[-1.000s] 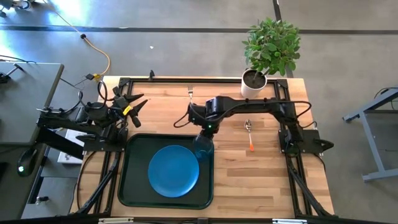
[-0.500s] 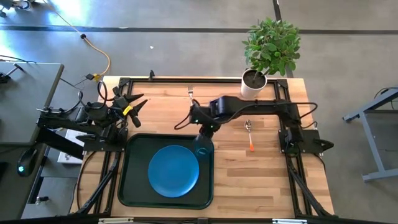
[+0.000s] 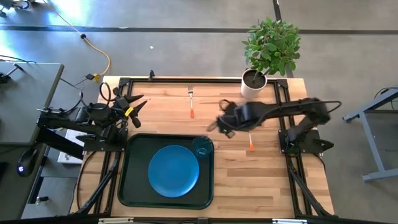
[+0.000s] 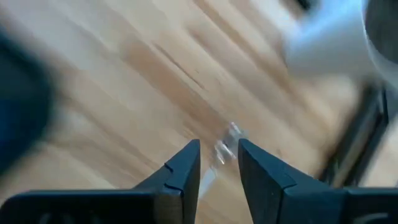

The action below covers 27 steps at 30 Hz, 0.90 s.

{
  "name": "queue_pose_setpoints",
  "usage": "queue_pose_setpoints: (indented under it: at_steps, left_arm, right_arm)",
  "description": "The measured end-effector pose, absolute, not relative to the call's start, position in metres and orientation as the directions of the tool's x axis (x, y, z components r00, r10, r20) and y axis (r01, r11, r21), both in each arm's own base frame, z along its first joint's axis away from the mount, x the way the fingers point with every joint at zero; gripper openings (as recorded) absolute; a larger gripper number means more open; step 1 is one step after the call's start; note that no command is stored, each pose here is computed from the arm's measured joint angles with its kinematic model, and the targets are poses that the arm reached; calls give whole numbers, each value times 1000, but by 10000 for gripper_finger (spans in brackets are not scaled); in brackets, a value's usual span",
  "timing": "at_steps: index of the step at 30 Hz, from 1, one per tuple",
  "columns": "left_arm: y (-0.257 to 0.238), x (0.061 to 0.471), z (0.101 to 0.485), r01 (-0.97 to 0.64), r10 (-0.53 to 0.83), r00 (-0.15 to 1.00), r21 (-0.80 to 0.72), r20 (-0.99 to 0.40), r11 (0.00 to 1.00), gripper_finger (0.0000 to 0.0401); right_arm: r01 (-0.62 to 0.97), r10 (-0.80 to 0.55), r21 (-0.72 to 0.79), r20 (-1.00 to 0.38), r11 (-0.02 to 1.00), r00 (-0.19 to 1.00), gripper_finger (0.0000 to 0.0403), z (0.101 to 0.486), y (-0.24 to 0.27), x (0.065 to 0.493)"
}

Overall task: Pick and place plate/cup/fork/spoon on tray
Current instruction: Put the orange spoon on the black tray to the left of the blue plate

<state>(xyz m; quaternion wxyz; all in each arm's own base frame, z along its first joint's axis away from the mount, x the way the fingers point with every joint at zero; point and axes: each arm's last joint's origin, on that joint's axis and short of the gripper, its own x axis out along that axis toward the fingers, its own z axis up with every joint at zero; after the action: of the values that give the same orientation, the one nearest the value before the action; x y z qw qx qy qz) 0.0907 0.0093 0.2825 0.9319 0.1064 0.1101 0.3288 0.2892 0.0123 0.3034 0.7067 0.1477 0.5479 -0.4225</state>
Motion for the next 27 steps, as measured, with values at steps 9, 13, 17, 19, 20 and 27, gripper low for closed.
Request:
queue_pose_setpoints:
  at_steps: [9, 13, 17, 19, 20, 27]
  left_arm:
    - [9, 91, 282, -580, 616, 775, 228, -139, 782, 122]
    - [8, 94, 284, -580, 612, 780, 217, -130, 785, 122]
    - [8, 98, 284, -576, 609, 782, 220, -134, 787, 122]
    - [7, 101, 282, -573, 609, 780, 229, -143, 787, 122]
    - [7, 102, 282, -570, 609, 779, 234, -149, 787, 122]
    - [6, 111, 277, -552, 610, 770, 286, -185, 783, 122]
  right_arm:
    - [922, -254, 61, -953, 383, 168, 96, 209, 10, 207]
    - [930, -227, 138, -948, 342, 224, 96, 176, 2, 192]
    - [942, -234, 142, -948, 304, 218, 96, 153, -8, 183]
    - [950, -238, 128, -951, 286, 200, 96, 146, -11, 179]
    - [953, -239, 119, -953, 280, 189, 96, 144, -12, 177]
    - [937, -222, 179, -942, 300, 251, 96, 142, -12, 181]
